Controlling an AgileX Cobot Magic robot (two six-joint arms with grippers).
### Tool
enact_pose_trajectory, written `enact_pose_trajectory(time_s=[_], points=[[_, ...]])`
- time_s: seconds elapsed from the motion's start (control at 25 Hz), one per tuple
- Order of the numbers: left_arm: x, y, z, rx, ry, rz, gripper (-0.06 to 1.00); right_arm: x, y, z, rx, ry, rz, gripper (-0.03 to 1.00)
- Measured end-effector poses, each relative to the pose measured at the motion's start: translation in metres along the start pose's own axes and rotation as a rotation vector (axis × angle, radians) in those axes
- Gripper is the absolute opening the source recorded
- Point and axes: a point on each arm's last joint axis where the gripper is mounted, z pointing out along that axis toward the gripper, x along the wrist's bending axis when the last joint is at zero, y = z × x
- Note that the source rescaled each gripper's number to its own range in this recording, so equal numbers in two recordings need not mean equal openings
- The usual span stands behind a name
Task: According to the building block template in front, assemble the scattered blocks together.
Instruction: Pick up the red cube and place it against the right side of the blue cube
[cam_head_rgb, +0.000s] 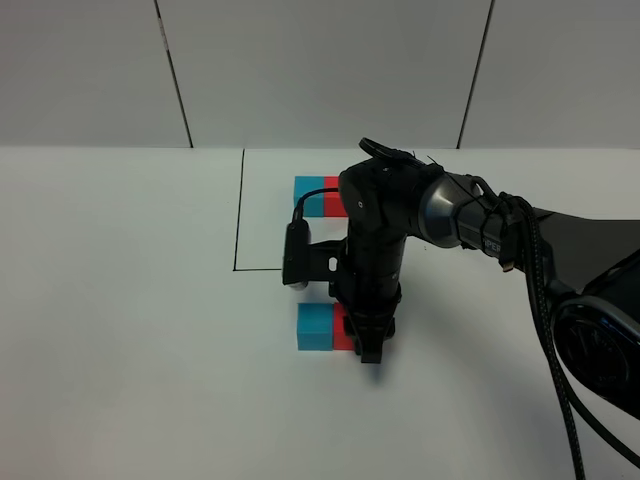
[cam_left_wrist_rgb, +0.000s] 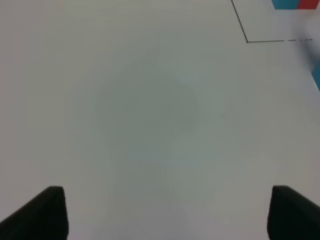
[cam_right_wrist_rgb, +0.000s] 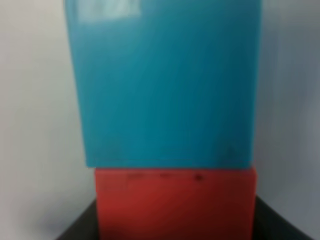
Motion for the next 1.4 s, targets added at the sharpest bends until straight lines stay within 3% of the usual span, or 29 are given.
enact_pose_trajectory(time_s=[1.04, 1.12, 1.4], points=[[0.0, 0.0, 0.0, 0.0, 0.0, 0.0, 0.7, 0.0, 0.001, -0.002, -0.017, -0.003, 0.006, 0.03], [0.0, 0.0, 0.0, 0.0, 0.0, 0.0, 0.7, 0.0, 0.001, -0.003, -0.013, -0.006, 0.004, 0.11], [0.0, 0.0, 0.0, 0.0, 0.0, 0.0, 0.7, -0.002, -0.003, -0.037, 0.0, -0.092, 0.081, 0.83]])
